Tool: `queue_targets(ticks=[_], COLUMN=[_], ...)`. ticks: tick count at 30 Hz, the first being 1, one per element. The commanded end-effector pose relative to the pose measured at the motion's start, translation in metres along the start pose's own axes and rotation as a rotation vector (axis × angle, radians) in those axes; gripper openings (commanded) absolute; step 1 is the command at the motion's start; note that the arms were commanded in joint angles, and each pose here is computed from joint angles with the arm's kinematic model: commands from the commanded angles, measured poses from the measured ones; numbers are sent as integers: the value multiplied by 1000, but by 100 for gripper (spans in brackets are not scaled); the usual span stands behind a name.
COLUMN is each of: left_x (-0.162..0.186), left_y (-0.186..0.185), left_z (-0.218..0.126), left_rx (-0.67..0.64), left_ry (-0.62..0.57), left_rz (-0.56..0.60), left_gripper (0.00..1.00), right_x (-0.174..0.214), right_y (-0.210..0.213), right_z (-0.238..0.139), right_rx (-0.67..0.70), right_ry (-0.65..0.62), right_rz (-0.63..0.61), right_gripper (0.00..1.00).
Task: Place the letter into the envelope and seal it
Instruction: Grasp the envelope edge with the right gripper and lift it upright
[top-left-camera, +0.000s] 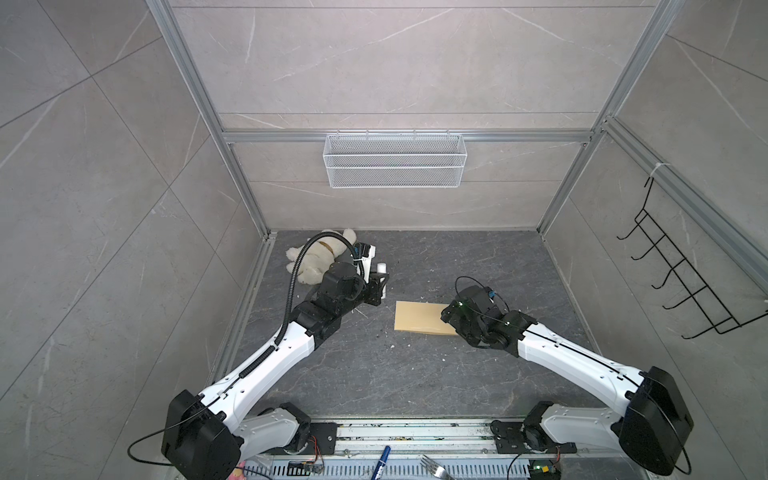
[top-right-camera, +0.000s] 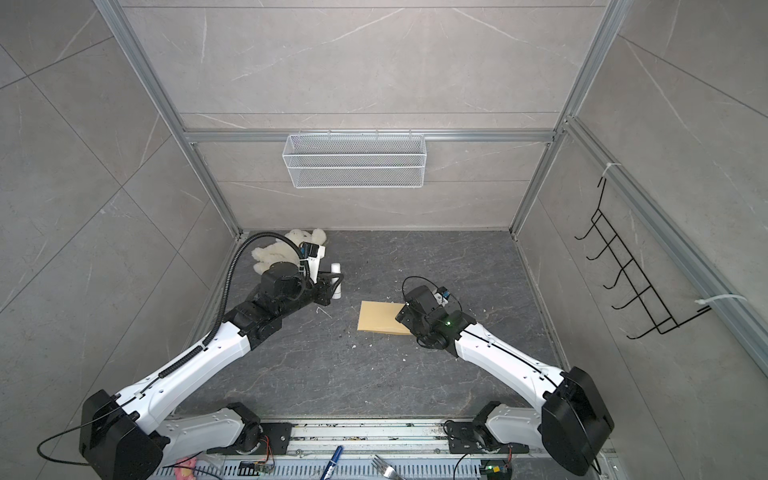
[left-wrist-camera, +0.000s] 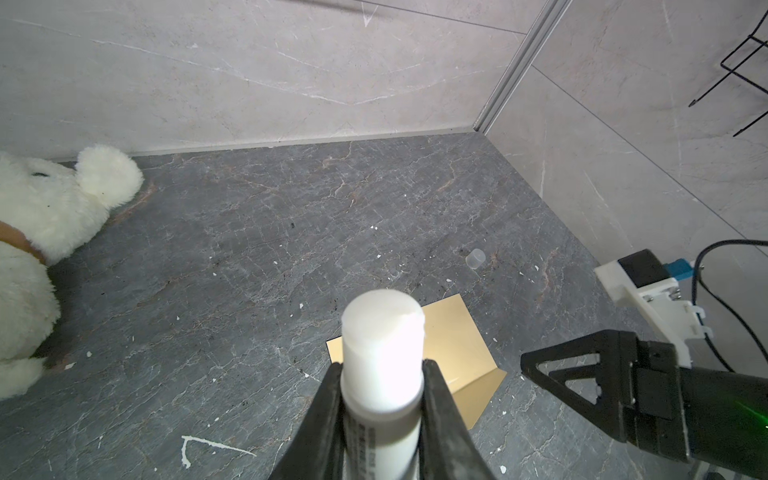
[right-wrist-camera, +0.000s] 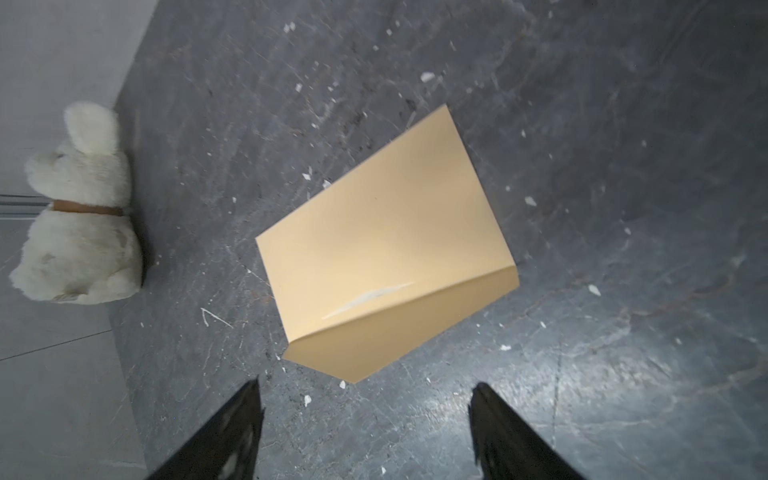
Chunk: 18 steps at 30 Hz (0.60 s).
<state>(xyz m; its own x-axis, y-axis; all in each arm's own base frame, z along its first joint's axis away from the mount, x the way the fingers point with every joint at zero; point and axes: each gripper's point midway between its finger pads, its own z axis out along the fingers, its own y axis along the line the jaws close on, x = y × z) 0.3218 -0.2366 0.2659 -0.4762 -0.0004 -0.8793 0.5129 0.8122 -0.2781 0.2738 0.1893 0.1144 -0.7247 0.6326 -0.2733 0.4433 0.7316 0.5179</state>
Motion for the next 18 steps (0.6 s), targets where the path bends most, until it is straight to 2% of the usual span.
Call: queue_targets(ticks=[1,5,18], left_x=[-14,-13,-9], left_y=[-6,-6,-4], left_z=[2,3,7], left_rx=[26,26,23], left_ry=[-56,-53,-42], left_rz=[29,29,37], left_gripper=[0,0,0], right_x=[25,38,41], right_y=[-15,-17,-15], right_z=[19,34,55], right_rx=[24,18,44], right_ry=[95,129,113], right_rz=[159,213,220], right_gripper=[75,71,55])
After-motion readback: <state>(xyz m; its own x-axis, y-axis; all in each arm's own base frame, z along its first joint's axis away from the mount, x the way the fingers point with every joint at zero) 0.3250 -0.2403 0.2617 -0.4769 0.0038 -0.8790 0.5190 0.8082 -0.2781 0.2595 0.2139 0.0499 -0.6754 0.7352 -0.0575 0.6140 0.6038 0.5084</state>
